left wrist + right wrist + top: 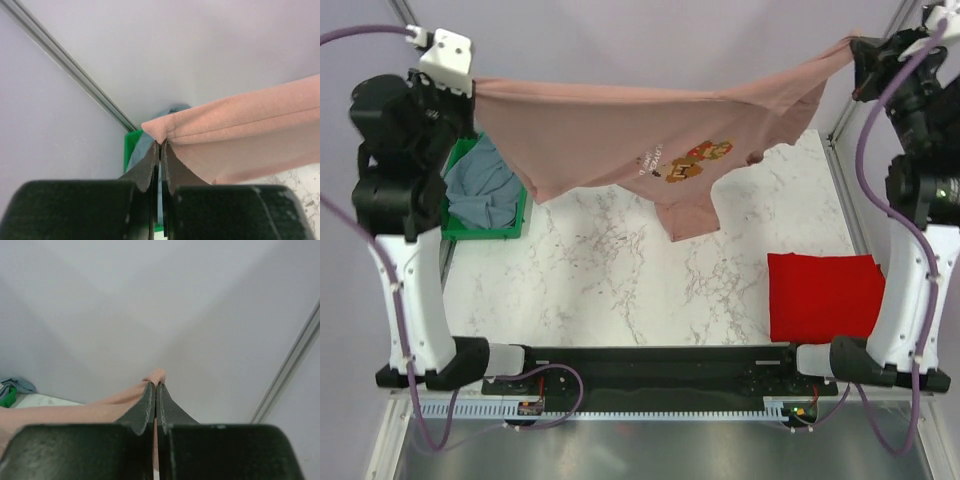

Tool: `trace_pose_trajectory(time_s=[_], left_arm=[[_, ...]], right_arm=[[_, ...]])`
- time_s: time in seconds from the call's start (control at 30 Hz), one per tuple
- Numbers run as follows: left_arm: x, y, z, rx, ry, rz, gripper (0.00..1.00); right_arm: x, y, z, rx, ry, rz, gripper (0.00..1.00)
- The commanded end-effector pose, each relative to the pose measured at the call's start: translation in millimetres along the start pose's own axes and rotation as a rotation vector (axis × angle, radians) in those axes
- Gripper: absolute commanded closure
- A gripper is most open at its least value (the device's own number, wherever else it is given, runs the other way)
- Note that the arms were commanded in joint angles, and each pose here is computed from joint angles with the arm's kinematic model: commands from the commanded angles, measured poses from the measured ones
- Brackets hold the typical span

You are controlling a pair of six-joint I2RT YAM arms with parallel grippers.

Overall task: Fold and stack the t-shirts
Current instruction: Flatten the tshirt out

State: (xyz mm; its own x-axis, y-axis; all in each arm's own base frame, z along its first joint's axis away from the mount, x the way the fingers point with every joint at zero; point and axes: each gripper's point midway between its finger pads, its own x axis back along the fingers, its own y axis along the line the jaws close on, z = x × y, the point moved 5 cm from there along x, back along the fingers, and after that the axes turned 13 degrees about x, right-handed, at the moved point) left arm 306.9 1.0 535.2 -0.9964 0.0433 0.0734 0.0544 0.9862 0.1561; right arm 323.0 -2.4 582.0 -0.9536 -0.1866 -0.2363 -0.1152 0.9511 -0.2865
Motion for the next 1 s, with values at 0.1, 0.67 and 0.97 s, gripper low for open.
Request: trace_pose_trajectory(time_s=[0.1, 0.67, 0.97], left_arm=[[75.2, 1.1, -24.3, -0.049, -0.161, 0.020, 0.98], [192.9, 3.5, -52.2, -0.084, -0.401, -0.009, 0.98], [111.1, -4.5, -28.1, -0.127, -0.257, 0.062, 0.98]], right_arm=[[92.0, 2.2, -73.8, 0.150, -0.119, 0.082, 1.00], [210.0, 12.3, -150.2, 0.272, -0.294, 0.218, 1.00], [136.1, -1.8, -118.6, 0.251, -0.266, 0.184, 1.00]])
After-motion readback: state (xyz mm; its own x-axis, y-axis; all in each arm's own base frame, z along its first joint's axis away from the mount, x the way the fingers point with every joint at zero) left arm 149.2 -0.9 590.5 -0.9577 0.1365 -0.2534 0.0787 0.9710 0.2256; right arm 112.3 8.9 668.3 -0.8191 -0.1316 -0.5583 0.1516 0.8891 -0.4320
